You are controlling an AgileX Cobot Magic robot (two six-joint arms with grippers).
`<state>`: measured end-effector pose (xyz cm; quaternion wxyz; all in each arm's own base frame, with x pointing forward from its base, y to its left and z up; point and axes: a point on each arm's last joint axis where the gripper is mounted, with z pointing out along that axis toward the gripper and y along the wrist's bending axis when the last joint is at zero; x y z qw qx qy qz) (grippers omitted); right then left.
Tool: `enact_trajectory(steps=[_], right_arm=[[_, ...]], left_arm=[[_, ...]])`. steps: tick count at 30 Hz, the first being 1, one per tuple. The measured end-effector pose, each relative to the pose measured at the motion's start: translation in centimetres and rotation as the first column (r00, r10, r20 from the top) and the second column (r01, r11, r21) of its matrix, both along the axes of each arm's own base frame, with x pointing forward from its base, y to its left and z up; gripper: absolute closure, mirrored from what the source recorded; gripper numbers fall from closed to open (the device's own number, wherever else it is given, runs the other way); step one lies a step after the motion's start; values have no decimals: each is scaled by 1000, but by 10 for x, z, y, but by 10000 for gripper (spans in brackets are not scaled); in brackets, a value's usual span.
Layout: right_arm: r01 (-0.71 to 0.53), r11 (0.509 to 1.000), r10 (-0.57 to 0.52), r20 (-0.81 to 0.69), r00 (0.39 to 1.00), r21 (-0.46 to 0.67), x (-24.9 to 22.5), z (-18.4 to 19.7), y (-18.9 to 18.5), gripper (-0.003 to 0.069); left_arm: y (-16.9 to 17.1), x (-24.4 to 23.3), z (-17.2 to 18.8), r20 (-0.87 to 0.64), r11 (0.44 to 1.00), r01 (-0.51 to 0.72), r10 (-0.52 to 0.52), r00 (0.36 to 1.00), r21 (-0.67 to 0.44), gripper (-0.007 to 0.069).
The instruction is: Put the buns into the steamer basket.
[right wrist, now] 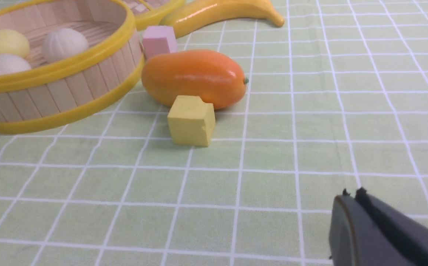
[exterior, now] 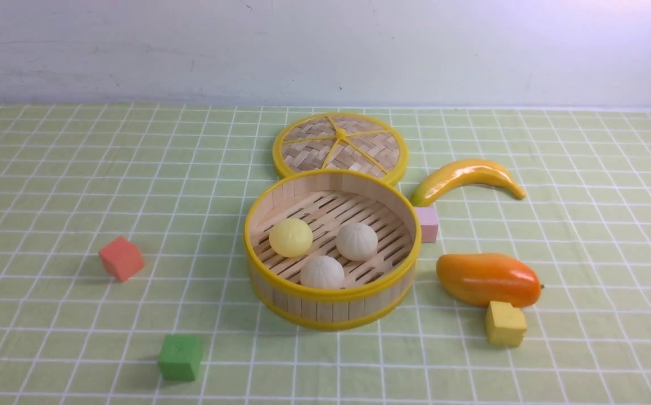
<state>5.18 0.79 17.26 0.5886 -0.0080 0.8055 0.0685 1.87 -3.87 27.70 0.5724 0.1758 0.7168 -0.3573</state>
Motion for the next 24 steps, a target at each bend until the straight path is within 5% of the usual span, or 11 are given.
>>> enact_trajectory(steps=[24], right_arm=[[5,1000,-5,-4,1000,-2,0,0,0,644]], left_arm=[[0,0,-1,-3,1000,3,-3,1000,4,489]])
